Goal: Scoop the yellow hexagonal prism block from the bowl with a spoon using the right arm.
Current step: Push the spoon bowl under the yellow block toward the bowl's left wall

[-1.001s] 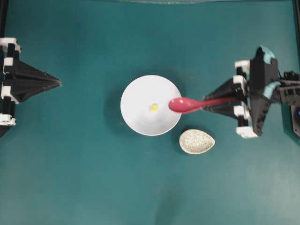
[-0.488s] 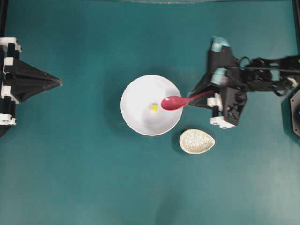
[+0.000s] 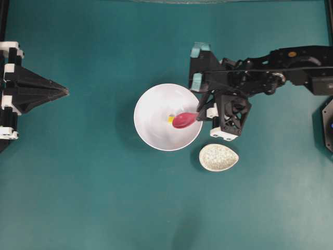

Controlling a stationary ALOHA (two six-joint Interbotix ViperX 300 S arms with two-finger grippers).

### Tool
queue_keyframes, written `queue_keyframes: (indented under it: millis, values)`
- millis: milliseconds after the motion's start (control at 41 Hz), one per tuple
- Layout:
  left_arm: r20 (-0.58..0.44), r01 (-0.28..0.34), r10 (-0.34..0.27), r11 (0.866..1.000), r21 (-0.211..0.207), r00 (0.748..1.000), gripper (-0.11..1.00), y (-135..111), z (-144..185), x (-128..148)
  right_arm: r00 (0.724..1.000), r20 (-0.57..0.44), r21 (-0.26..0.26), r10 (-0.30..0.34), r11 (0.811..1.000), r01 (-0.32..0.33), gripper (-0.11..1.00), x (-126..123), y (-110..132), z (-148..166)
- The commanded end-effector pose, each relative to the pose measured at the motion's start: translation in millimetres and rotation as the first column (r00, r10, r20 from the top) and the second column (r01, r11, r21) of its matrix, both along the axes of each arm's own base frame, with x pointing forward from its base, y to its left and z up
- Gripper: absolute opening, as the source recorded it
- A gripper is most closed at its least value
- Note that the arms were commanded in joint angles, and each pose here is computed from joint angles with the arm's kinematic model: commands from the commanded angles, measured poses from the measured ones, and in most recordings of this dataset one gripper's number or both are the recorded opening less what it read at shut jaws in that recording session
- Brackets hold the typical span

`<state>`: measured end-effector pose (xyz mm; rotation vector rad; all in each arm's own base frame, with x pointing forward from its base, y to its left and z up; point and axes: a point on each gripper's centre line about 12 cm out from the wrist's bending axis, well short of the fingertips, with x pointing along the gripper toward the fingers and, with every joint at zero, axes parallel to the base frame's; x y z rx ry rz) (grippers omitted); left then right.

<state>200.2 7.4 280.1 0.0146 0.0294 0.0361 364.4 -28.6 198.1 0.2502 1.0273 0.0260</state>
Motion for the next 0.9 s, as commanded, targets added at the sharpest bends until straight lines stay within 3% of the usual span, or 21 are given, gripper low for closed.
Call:
queue_keyframes:
  millis: [0, 879]
  values:
    - [0.026, -0.001, 0.001, 1.0, 0.004, 1.0, 0.03, 0.3, 9.2, 2.7, 1.0, 0.026, -0.006, 0.003, 1.0, -0.003, 0.26, 6.3, -2.4, 14.3]
    - [0.027, -0.001, 0.001, 1.0, 0.006, 1.0, 0.03, 0.3, 9.5, 2.5, 0.999, -0.034, 0.009, -0.011, 1.0, 0.012, 0.26, 13.1, -9.7, -2.4]
